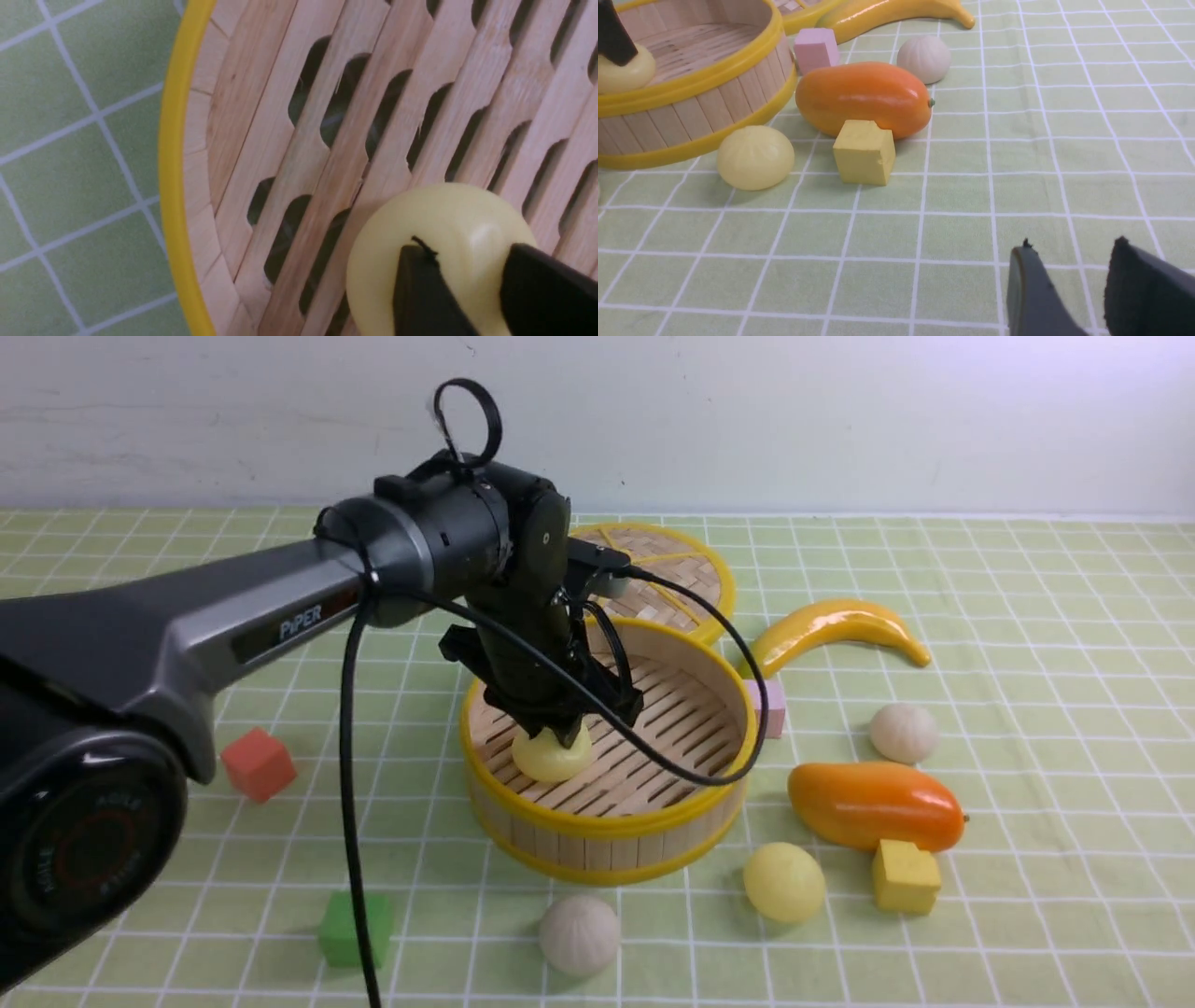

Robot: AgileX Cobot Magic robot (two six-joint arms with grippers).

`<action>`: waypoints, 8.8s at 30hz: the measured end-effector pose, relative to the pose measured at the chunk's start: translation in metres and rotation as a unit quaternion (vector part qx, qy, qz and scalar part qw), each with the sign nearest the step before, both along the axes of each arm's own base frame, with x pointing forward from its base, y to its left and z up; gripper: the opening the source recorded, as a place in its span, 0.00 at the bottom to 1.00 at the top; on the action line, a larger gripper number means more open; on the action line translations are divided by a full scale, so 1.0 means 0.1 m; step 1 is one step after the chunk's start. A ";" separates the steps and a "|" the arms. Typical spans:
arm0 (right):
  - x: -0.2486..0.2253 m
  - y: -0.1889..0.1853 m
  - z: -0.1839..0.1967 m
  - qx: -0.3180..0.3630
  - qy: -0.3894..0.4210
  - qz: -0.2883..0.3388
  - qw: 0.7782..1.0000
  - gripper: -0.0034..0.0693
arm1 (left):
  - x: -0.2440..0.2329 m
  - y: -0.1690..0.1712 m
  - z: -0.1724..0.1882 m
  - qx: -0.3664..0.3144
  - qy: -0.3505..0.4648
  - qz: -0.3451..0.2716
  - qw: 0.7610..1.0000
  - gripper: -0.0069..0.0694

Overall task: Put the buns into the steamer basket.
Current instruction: Use the left arm to put the steamed stuffed bun into the steamer, then use the left arm to grab a steamed stuffed bun, then use the left arm to put the steamed stuffed bun into the steamer, then use the right arm to grab a steamed stuffed bun, then use the right arm to put the steamed stuffed bun into the steamer, then use the right arm to grab a steamed stuffed bun

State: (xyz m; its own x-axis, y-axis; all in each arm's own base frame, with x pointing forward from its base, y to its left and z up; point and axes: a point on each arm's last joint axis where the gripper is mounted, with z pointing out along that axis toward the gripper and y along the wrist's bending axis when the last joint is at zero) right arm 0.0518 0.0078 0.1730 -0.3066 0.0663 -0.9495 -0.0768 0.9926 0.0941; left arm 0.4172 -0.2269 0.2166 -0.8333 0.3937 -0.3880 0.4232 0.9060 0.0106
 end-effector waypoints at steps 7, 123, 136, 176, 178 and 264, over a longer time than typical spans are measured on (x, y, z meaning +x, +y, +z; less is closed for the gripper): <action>0.00 0.00 0.00 0.000 0.000 0.000 1.000 0.38 | -0.28 0.08 0.64 -0.033 0.000 0.025 0.999 0.74; 0.01 0.01 0.02 0.051 -0.010 -0.007 0.999 0.38 | -3.63 1.86 0.52 -0.380 -0.368 0.019 0.848 0.07; -0.01 0.12 0.74 0.355 -0.077 0.013 0.932 0.26 | -3.70 1.91 0.15 -0.364 -0.358 0.015 0.860 0.07; 2.75 1.63 0.32 -0.055 0.422 0.167 0.889 0.47 | -3.70 1.90 0.11 -0.356 -0.346 0.014 0.868 0.07; 2.77 1.63 0.23 -0.054 0.431 0.161 0.886 0.46 | -3.70 1.90 0.11 -0.356 -0.346 0.014 0.868 0.07; 4.02 0.54 0.10 0.001 0.393 0.014 0.920 0.34 | -3.70 1.90 0.11 -0.356 -0.346 0.014 0.868 0.07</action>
